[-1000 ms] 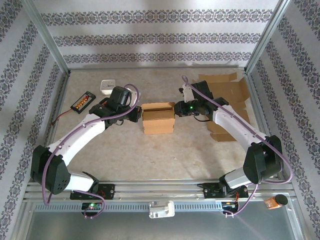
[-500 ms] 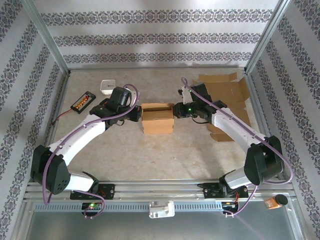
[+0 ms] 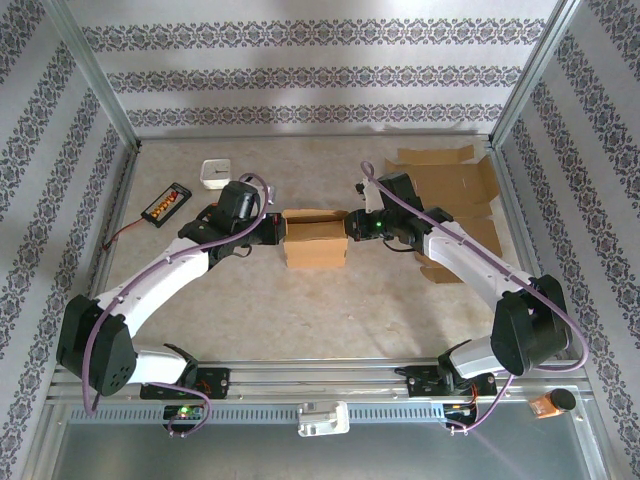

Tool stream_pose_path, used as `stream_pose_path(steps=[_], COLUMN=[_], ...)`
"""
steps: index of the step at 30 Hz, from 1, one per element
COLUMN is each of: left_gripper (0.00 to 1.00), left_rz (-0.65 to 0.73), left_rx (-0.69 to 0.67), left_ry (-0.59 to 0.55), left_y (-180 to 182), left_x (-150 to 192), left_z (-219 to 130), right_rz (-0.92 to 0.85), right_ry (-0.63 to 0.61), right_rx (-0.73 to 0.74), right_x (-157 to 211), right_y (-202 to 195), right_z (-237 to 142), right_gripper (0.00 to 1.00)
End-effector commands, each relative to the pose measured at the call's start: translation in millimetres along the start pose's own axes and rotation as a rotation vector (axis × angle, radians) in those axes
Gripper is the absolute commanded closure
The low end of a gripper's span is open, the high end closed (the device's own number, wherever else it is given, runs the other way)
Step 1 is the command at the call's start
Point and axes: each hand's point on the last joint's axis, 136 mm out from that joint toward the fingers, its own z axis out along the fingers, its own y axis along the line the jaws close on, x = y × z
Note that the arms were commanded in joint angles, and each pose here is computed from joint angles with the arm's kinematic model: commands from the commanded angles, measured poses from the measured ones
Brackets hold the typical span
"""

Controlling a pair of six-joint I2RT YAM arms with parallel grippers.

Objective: Fold the paper box

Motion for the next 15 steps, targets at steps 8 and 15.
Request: stream_pose_path(steps=[8, 15], left_gripper=[0.96, 0.96], left_rz=[0.032, 0.000], left_rx=[-0.094, -0.021], left_ry=[0.081, 0.106], left_y=[12, 2], left_x=[23, 29], left_z=[-14, -4], right_rz=[0.036, 0.035], right_ry=[0.120, 0.122], right_rx=[0.032, 0.031], right_x=[38, 37], right_y=[-11, -11], right_z=[12, 13], right_gripper=[0.87, 0.88])
